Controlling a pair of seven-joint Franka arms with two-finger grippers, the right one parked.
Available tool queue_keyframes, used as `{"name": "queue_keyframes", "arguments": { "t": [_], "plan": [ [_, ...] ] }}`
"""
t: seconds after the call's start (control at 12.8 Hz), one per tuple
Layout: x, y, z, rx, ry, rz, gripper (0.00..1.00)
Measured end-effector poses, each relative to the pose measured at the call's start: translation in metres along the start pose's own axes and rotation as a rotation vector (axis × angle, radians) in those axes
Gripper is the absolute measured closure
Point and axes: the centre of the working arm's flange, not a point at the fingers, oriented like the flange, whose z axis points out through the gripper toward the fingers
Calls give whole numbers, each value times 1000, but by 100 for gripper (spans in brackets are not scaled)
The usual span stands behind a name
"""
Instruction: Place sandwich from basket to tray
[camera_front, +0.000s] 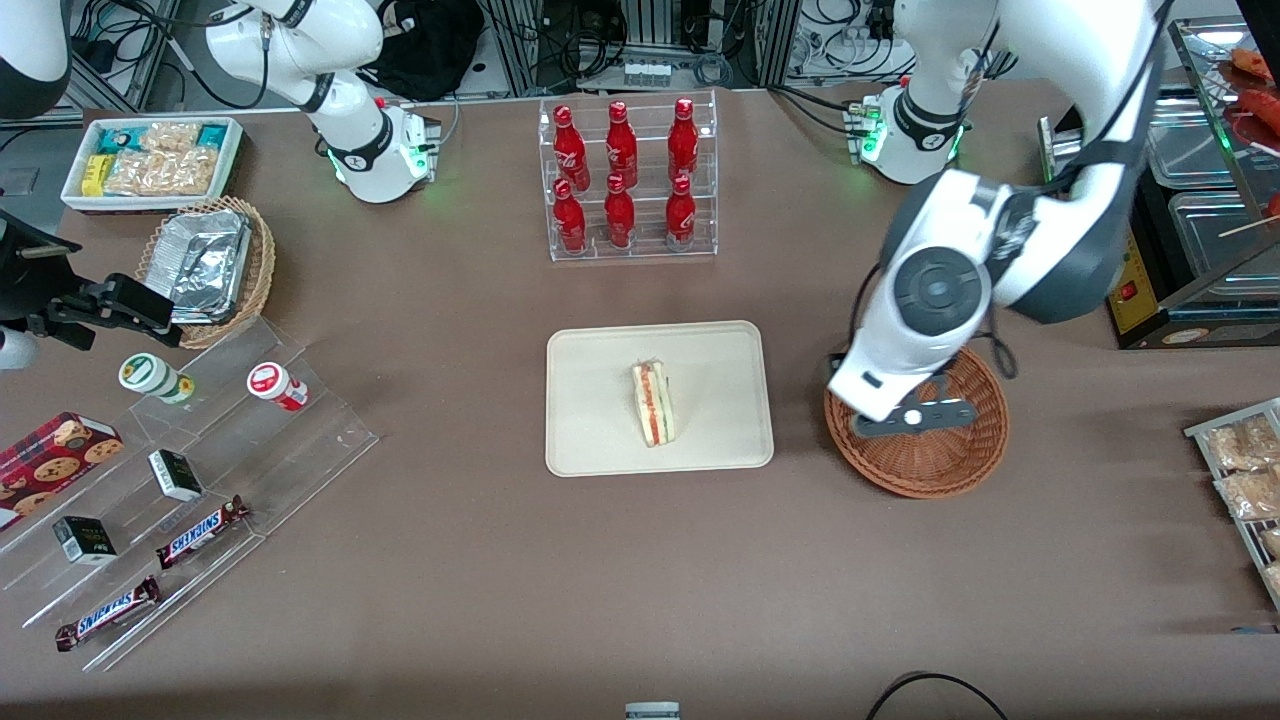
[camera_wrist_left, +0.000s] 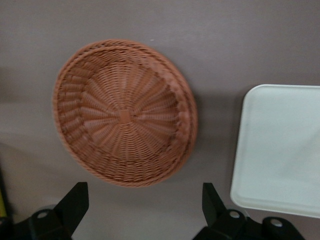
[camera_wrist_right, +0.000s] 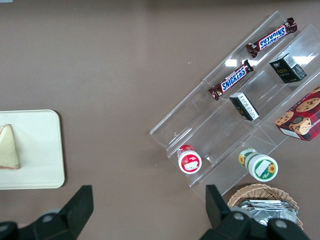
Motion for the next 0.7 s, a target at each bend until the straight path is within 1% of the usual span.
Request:
{"name": "queue_keyframes", "arguments": {
  "t": [0.16,0.39,0.47,0.55,0.7],
  "plan": [
    [-4,-32,-3,2,-3,15,0],
    [-8,-75,-11,-39,-30,39,0],
    [-11,-90,-15,-49,-45,54,0],
    [-15,-103,-20,-68,-62,70,0],
    [-24,-129,-32,-89,-76,72,0]
  ]
}}
